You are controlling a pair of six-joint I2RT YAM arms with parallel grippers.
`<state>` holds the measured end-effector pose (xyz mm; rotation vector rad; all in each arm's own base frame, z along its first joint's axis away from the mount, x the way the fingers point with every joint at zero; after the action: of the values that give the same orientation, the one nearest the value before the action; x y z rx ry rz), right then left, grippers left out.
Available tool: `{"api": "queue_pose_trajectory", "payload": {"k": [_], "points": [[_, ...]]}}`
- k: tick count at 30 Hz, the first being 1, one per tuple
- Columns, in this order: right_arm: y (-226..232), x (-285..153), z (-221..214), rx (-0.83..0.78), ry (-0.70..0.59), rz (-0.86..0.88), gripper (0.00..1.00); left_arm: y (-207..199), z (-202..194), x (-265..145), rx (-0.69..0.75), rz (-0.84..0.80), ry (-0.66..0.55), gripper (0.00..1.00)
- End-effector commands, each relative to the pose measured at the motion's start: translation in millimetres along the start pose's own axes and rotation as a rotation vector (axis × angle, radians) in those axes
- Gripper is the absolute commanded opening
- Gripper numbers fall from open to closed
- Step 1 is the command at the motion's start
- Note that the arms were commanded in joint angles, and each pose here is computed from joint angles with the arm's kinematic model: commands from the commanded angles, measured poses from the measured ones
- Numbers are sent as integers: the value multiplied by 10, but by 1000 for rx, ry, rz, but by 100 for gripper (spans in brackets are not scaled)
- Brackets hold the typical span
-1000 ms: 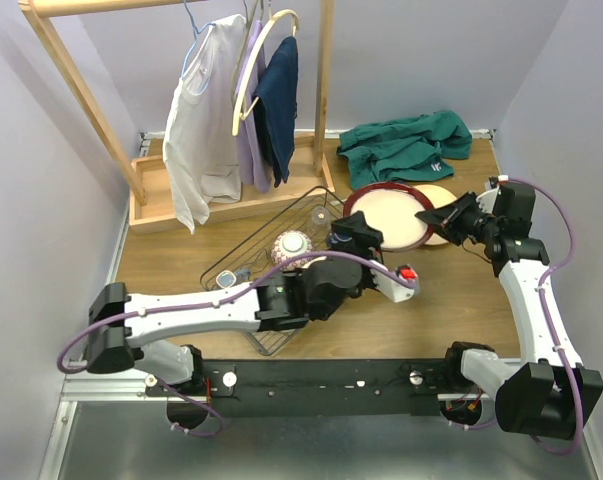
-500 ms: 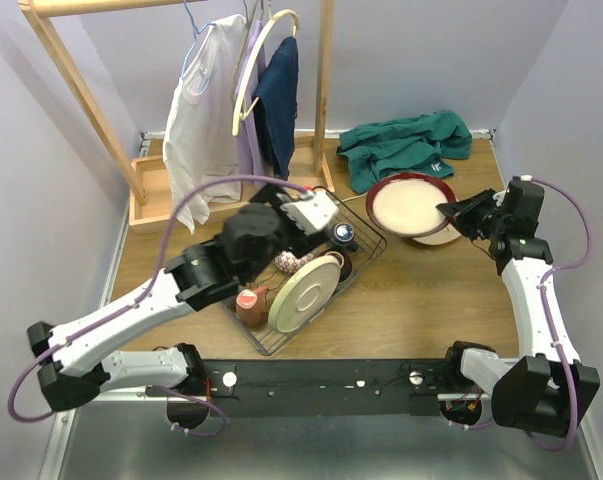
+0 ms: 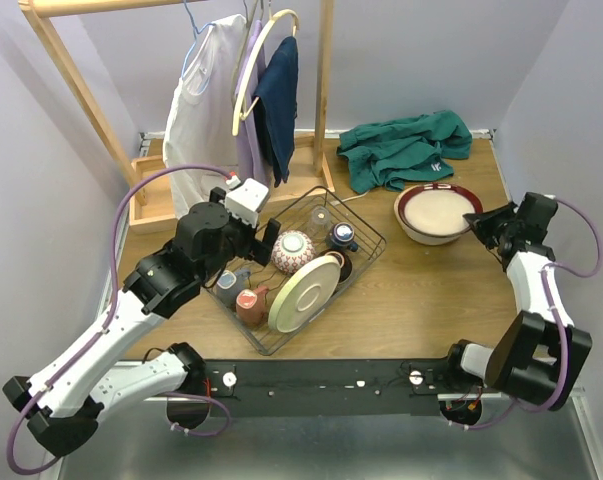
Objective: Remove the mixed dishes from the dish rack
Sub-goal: Place the plate at the center of the board.
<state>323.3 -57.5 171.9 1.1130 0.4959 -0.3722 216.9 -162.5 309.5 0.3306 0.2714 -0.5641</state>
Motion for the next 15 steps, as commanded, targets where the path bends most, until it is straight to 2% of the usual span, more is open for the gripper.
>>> {"api": "queue_pose_trajectory", "payload": {"k": [1,15], "points": [[148,173,204,-22,-61,123,1,-34,-232,-34,-127,-35,67,99],[-110,630,202,-50,-10,78,1,-12,-325,-43,-197,-27,65,99]]}}
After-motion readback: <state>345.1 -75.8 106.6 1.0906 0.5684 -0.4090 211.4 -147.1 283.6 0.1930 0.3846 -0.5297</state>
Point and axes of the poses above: each gripper's point midway between its finger pads, its own x axis out along the fingers, its own y axis along the line the jaws close on, z = x × y, the point moved 3 cm from there along -x, back along the fingers, and after that the axes turned 9 degrees about x, right-handed, at the moved point
